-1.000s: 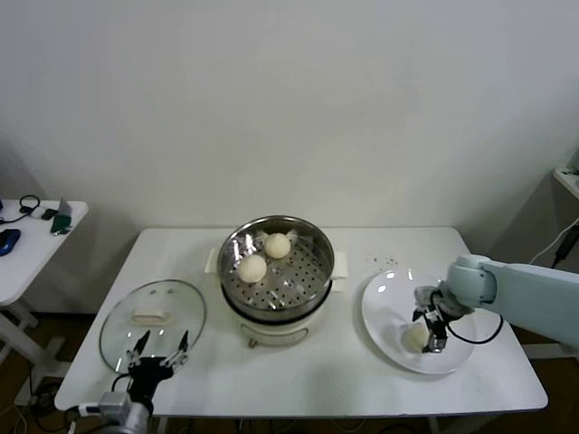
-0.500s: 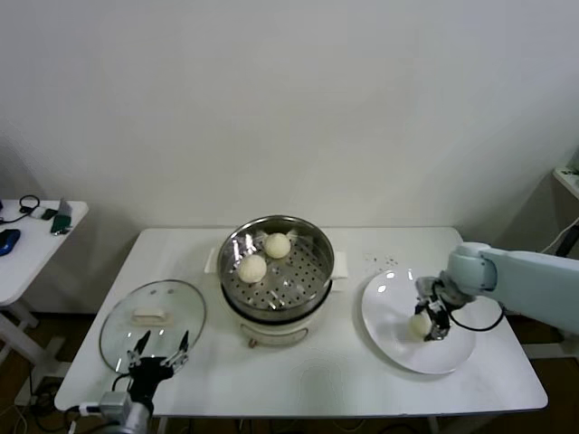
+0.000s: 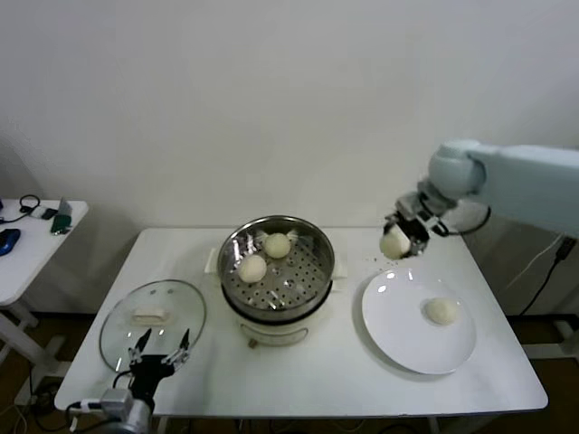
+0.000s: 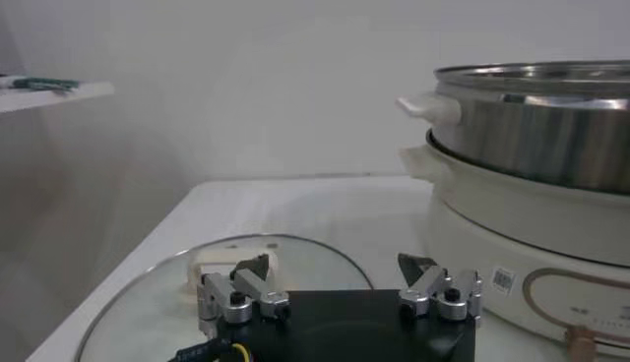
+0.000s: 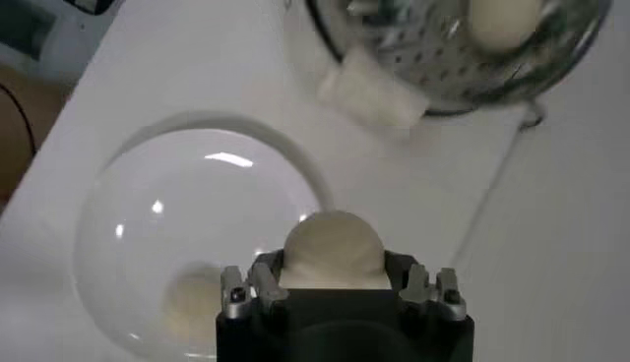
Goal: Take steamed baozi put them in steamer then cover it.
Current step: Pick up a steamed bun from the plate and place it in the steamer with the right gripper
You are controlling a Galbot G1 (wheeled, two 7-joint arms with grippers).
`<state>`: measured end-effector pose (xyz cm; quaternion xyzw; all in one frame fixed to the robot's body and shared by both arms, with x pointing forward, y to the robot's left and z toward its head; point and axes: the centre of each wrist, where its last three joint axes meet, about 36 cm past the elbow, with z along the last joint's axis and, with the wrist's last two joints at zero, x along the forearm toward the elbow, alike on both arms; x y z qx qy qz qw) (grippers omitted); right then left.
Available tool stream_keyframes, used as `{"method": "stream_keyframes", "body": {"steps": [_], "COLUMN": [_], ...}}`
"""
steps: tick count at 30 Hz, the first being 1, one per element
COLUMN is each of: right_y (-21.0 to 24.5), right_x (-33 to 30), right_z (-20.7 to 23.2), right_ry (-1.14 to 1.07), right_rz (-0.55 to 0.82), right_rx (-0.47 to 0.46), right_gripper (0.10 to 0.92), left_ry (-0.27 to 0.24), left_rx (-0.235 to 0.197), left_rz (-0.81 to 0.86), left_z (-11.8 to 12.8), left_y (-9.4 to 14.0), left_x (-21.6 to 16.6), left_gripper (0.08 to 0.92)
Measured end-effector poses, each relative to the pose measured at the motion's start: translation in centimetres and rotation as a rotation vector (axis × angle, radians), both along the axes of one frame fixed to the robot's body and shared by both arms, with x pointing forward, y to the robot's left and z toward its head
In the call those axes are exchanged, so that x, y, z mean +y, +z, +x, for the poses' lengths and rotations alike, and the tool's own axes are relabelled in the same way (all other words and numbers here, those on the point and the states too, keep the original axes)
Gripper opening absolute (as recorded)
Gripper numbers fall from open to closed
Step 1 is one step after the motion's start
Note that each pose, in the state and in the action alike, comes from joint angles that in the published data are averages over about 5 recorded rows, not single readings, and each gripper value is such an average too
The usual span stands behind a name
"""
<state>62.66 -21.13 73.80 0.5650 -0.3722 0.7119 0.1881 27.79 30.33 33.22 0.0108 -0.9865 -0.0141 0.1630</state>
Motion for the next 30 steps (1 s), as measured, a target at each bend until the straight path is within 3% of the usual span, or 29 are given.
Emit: {"method": "stream_keyframes", "body": {"steps": [9,18,30], "right_y": [3.1,-2.3,-9.5], "right_x": [12.2,19.0,21.7], "right_z": [-3.9,-5.9,-6.2], "right_ry": [0.43,0.641,0.725], "right_rz": [-0.095,-0.157,-0.196], "right_rx": [-0.098,-0.072,-0.008], "right_gripper": [0.687,0.687,0.696], "left_ry": [-0.004,0.003,0.004], "left_rx": [-0.008,-0.023,-0.029], "left_rz": [0.004,0.008,0.011], "left_z": [0.1,0.2,0.0], "left_y": [0.7,1.6,2.1], "left_x": [0.2,0.6,0.7], "left_gripper": [0.823,0.823,0.823]}}
